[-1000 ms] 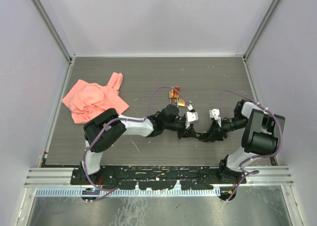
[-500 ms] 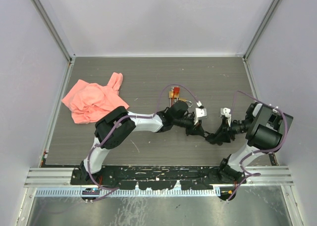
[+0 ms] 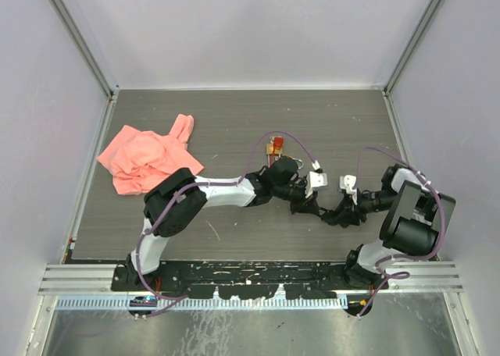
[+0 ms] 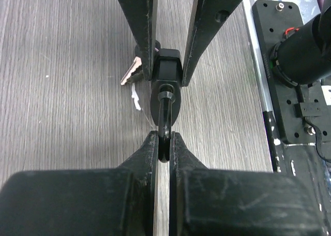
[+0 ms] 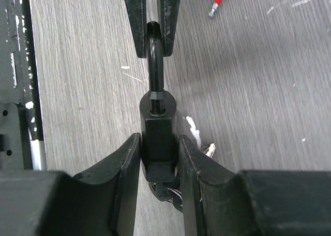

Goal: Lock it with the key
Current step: Lock the lock.

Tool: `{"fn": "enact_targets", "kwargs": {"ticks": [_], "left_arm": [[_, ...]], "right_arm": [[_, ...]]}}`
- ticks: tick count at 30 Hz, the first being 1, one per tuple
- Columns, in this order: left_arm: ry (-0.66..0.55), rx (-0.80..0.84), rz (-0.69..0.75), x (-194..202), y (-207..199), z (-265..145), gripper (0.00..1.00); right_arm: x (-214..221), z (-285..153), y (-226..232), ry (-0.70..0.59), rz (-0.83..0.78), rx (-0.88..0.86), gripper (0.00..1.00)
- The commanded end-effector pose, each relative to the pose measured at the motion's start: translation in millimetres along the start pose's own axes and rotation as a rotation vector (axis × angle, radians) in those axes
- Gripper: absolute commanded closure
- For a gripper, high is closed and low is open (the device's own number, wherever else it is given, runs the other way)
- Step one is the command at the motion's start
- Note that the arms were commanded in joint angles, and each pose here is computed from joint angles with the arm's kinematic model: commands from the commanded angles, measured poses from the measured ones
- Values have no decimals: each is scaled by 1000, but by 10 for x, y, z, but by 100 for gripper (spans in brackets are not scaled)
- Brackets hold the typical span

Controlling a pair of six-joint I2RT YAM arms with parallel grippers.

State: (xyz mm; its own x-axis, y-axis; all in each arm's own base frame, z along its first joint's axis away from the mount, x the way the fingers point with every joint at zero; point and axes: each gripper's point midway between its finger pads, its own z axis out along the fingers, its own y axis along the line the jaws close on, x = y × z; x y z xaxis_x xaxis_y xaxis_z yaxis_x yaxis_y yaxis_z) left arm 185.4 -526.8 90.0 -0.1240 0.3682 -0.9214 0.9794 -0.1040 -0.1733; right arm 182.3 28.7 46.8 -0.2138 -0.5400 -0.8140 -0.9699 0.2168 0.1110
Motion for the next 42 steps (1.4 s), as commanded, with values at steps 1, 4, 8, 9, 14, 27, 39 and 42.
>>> {"fn": "enact_targets", "kwargs": {"ticks": [1,4,8,9,14,27,39,42], "left_arm": [[-150,83,186,-864,-415,-193,100],[-135,63,209,-919,-425,-356,100],[-97,29,223,-921,-430,-583,100],[-78,20,221,-890,-437,-642,100],[-14,-51,210,-740,-412,-984,100],[149,-203,164,-420,-445,-1857,100],[154,-244,56,251,-437,-1901,100],[147,-228,42,291,-416,-1859,100]], "right_arm": [[-325,165,-445,-37,-449,74,99],[-583,267,-541,-61,-470,112,99],[-911,455,-468,-102,-483,41,99],[-974,514,-440,-109,-483,24,99],[-1298,746,-353,-191,-434,-19,99],[-1962,1499,68,-314,-290,-219,99],[-1671,1855,111,-262,-220,-256,99],[-1611,1912,139,-251,-224,-262,99]]}}
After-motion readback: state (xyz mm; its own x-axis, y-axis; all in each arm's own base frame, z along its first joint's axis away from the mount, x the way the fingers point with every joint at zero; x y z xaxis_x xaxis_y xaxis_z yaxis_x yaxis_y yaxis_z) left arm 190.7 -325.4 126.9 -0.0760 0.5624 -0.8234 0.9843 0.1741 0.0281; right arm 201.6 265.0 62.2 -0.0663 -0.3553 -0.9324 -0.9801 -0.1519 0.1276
